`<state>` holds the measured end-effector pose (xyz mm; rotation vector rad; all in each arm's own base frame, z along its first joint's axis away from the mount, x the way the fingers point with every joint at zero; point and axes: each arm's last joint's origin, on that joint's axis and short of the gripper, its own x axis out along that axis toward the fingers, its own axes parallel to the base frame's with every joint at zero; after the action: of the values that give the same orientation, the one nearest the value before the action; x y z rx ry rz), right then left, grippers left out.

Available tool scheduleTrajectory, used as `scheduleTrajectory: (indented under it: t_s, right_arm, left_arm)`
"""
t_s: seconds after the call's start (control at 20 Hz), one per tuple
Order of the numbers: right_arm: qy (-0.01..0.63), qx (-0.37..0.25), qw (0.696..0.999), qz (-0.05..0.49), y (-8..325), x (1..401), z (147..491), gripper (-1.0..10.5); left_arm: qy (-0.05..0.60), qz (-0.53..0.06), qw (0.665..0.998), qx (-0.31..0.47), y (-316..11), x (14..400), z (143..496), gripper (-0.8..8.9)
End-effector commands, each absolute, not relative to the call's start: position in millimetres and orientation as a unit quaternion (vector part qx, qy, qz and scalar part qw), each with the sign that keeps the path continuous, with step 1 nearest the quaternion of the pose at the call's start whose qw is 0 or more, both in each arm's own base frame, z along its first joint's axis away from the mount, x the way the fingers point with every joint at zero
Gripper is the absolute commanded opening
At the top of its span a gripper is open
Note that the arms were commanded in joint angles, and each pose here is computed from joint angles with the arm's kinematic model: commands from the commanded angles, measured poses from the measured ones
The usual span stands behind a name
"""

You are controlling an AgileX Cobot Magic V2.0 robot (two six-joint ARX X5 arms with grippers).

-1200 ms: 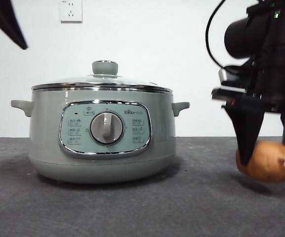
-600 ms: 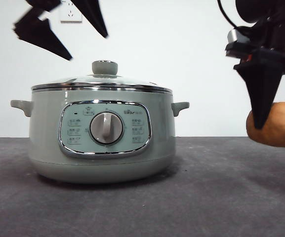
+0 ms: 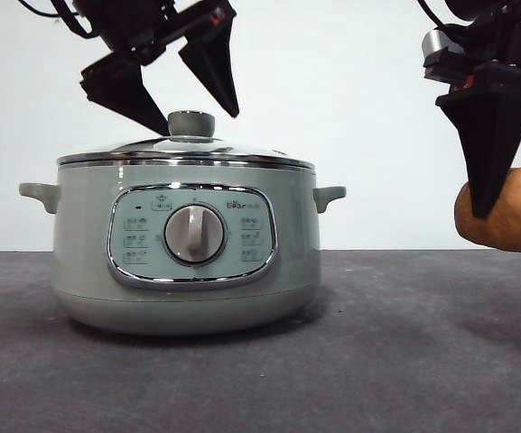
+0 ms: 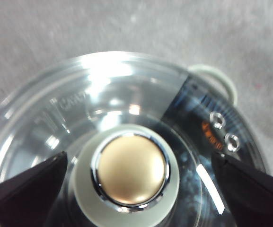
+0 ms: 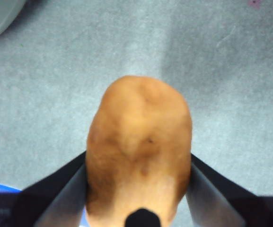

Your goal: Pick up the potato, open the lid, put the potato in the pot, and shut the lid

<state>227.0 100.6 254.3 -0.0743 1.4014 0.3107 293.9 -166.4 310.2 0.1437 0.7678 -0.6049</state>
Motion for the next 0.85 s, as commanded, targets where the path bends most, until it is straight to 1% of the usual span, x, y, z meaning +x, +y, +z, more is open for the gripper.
scheduleTrajectory:
  t_s: [0.05, 0.15, 0.2, 0.25, 0.3, 0.35, 0.6, 0.65, 0.75, 0.85]
  right_arm:
    - [0.637, -0.038, 0.756, 0.146, 101, 228, 256, 0.0]
    - [0.636, -0.038, 0.757, 0.146, 101, 228, 256, 0.0]
    - [0.635, -0.038, 0.758, 0.147, 101, 228, 256, 0.0]
    - [0.634, -0.038, 0.758, 0.147, 101, 228, 256, 0.0]
    - [0.635, -0.038, 0.758, 0.147, 101, 228, 256, 0.0]
    - [0.634, -0.038, 0.758, 0.147, 101, 228, 256, 0.0]
    - [0.637, -0.038, 0.756, 0.146, 101, 228, 256, 0.0]
    - [0.639, -0.039, 0.756, 0.137, 100, 227, 256, 0.0]
    - [0.646, -0.038, 0.752, 0.124, 100, 226, 261, 0.0]
    - [0.641, -0.039, 0.756, 0.131, 103, 226, 272, 0.0]
  left_arm:
    - [0.374, -0.292, 0.877, 0.076, -169, 296, 305, 5.29]
    - [0.368, -0.293, 0.879, 0.075, -170, 297, 306, 3.45]
    - [0.367, -0.293, 0.880, 0.075, -170, 297, 306, 2.36]
    - [0.367, -0.293, 0.879, 0.077, -170, 297, 306, 0.74]
    - [0.366, -0.294, 0.879, 0.079, -170, 297, 306, -0.22]
    - [0.364, -0.295, 0.880, 0.081, -170, 297, 306, -0.09]
    - [0.355, -0.300, 0.881, 0.091, -170, 297, 308, -0.09]
    - [0.352, -0.301, 0.882, 0.090, -169, 296, 311, -0.09]
    - [0.341, -0.301, 0.886, 0.088, -167, 292, 320, -0.09]
    - [0.322, -0.299, 0.894, 0.087, -162, 285, 332, -0.09]
